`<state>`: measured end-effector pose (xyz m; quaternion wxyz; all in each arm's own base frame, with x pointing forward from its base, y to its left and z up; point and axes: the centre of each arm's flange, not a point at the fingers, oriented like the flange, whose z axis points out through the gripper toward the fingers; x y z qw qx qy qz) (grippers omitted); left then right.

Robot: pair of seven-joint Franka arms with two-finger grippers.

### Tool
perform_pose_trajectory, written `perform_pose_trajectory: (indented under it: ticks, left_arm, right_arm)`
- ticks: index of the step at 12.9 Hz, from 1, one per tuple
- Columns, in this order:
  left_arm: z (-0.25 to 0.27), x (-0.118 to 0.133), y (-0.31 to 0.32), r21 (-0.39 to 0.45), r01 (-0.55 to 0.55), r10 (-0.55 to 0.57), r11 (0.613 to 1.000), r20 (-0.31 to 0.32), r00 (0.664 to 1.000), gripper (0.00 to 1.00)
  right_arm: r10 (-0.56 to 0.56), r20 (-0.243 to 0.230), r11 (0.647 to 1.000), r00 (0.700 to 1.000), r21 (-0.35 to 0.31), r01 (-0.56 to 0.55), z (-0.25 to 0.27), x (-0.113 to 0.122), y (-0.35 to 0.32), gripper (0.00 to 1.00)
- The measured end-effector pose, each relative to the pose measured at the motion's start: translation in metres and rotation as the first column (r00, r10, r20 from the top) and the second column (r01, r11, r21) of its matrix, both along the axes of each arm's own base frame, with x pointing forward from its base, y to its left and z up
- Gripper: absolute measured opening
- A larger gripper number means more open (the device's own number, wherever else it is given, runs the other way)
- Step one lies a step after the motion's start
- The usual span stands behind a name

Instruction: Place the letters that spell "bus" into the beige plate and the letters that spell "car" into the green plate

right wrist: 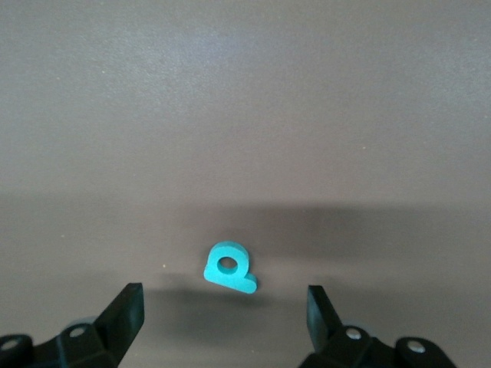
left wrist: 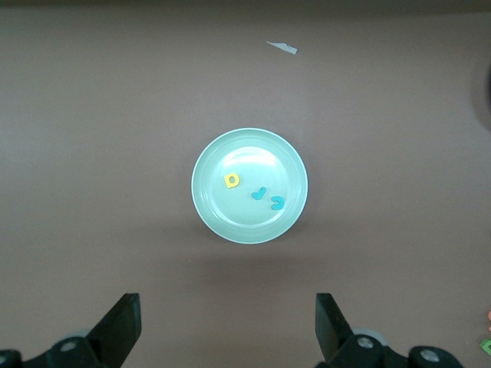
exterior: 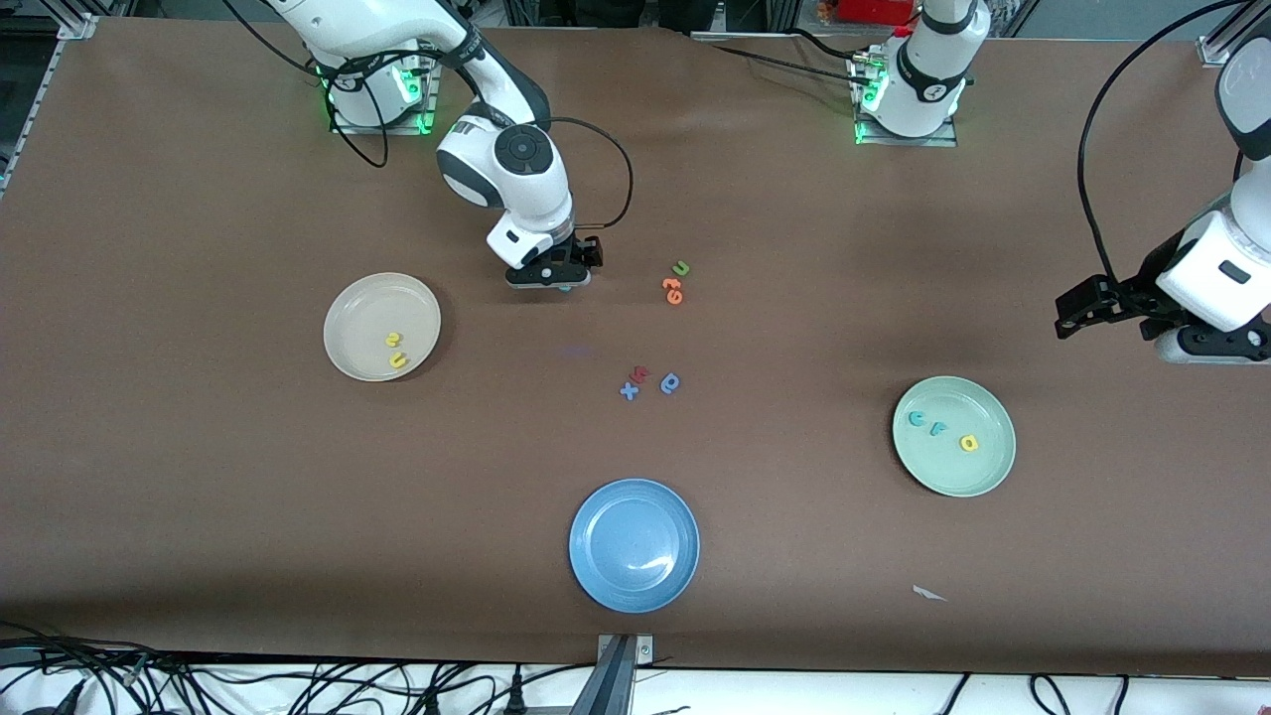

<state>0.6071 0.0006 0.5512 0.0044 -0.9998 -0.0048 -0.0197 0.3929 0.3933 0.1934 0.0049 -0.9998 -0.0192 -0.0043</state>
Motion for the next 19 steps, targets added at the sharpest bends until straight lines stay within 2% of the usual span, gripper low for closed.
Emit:
perform_pose_trajectory:
  ticks: [6, 8, 10, 12, 13, 16, 17, 19]
  left_arm:
    - [0.001, -0.006, 0.007, -0.001, -0.015, 0.015, 1.000, -0.020, 1.000, 1.00]
    - [0.005, -0.008, 0.011, -0.001, -0.022, 0.022, 1.000, -0.017, 1.000, 1.00]
    - [0.008, -0.010, 0.010, -0.001, -0.021, 0.021, 1.000, -0.021, 1.000, 1.00]
    - [0.009, -0.011, 0.010, -0.001, -0.021, 0.021, 1.000, -0.019, 1.000, 1.00]
    - [0.010, -0.011, 0.010, -0.001, -0.021, 0.021, 1.000, -0.019, 1.000, 1.00]
    - [0.010, -0.011, 0.010, -0.001, -0.021, 0.021, 1.000, -0.020, 1.000, 1.00]
    - [0.010, -0.011, 0.010, -0.001, -0.021, 0.021, 1.000, -0.020, 1.000, 1.00]
    - [0.009, -0.011, 0.010, -0.001, -0.021, 0.021, 1.000, -0.020, 1.000, 1.00]
  right_arm:
    - [0.018, 0.011, 1.000, 1.000, 0.001, -0.018, -0.016, -0.002, 0.000, 0.91]
    - [0.021, 0.018, 1.000, 1.000, -0.004, -0.021, -0.023, -0.005, 0.000, 0.85]
    - [0.025, 0.016, 1.000, 1.000, -0.008, -0.025, -0.027, -0.006, -0.001, 0.83]
    - [0.024, 0.024, 1.000, 0.999, -0.003, -0.024, -0.024, -0.004, 0.000, 0.65]
    - [0.025, 0.024, 1.000, 0.999, -0.003, -0.025, -0.024, -0.004, 0.000, 0.64]
    - [0.024, 0.029, 1.000, 0.999, -0.002, -0.024, -0.022, -0.003, 0.001, 0.51]
    - [0.024, 0.029, 1.000, 0.999, -0.002, -0.024, -0.022, -0.003, 0.001, 0.51]
    - [0.022, 0.034, 1.000, 0.999, 0.000, -0.022, -0.020, -0.002, 0.001, 0.34]
